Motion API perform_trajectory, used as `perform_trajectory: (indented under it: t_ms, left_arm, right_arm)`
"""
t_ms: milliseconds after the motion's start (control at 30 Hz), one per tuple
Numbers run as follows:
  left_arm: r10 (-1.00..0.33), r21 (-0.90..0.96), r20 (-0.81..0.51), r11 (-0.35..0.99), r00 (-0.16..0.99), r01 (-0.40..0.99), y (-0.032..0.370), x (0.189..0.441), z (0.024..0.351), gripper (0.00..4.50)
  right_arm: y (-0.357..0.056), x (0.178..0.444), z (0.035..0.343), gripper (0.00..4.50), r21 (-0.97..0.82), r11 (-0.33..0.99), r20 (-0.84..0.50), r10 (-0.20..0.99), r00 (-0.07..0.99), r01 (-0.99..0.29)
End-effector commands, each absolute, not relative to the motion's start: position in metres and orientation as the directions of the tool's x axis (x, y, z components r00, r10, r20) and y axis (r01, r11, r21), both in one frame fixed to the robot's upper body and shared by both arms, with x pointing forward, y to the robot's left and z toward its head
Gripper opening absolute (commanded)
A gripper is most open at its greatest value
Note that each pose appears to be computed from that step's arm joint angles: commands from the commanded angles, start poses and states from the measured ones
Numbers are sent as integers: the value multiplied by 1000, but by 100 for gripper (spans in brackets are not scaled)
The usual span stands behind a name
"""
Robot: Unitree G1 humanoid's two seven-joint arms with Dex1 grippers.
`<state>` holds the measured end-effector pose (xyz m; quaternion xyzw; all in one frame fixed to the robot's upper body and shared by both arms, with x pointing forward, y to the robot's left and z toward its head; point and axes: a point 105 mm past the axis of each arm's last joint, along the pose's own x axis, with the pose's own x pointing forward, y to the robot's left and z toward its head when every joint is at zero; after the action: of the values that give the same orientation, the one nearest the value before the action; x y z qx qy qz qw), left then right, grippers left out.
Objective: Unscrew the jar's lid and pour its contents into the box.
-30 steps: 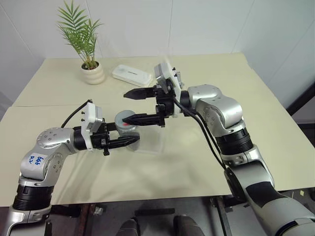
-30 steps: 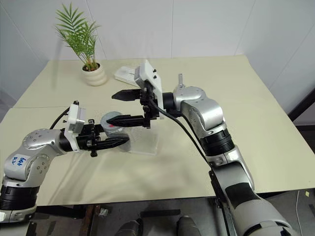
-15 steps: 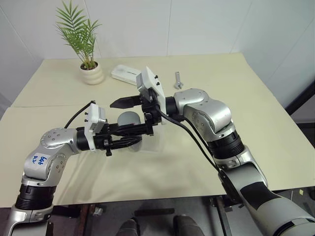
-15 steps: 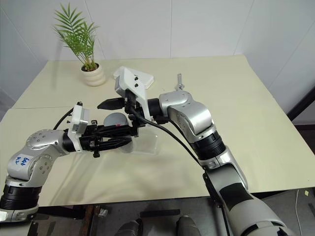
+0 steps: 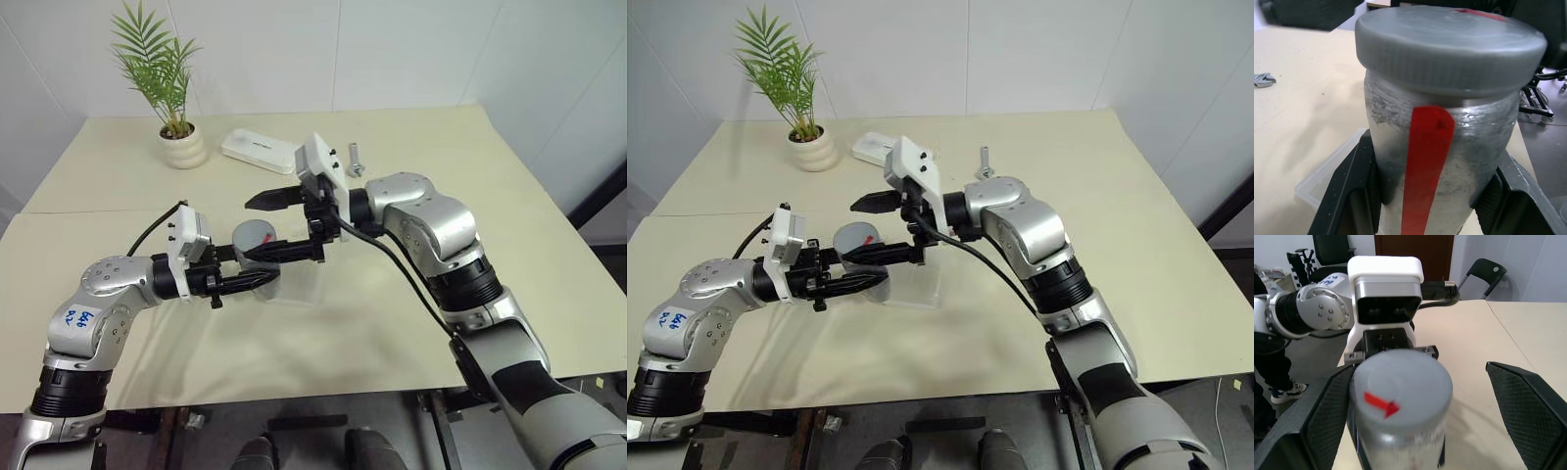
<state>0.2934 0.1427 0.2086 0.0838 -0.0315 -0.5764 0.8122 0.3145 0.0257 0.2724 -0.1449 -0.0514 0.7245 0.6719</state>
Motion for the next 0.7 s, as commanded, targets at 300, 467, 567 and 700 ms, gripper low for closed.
perform_trajectory:
  t_ms: [300, 467, 567, 700]
  left_arm:
    - [-954, 240, -23, 285, 299, 928, 142, 281, 224, 197]
    - [-951, 237, -26, 294, 309, 926, 145, 279, 223, 197]
    - [-950, 237, -27, 297, 311, 925, 145, 279, 223, 197]
    - [-952, 235, -28, 291, 306, 927, 143, 280, 224, 197]
  right_arm:
    - [-44, 352, 284, 447, -234, 105, -101, 986, 132, -967]
    - [-47, 344, 295, 447, -190, 63, -37, 997, 71, -980]
    - [-38, 324, 304, 447, -177, -51, 6, 999, -53, -983]
    - [-4, 300, 312, 447, -181, -153, 58, 984, -166, -971]
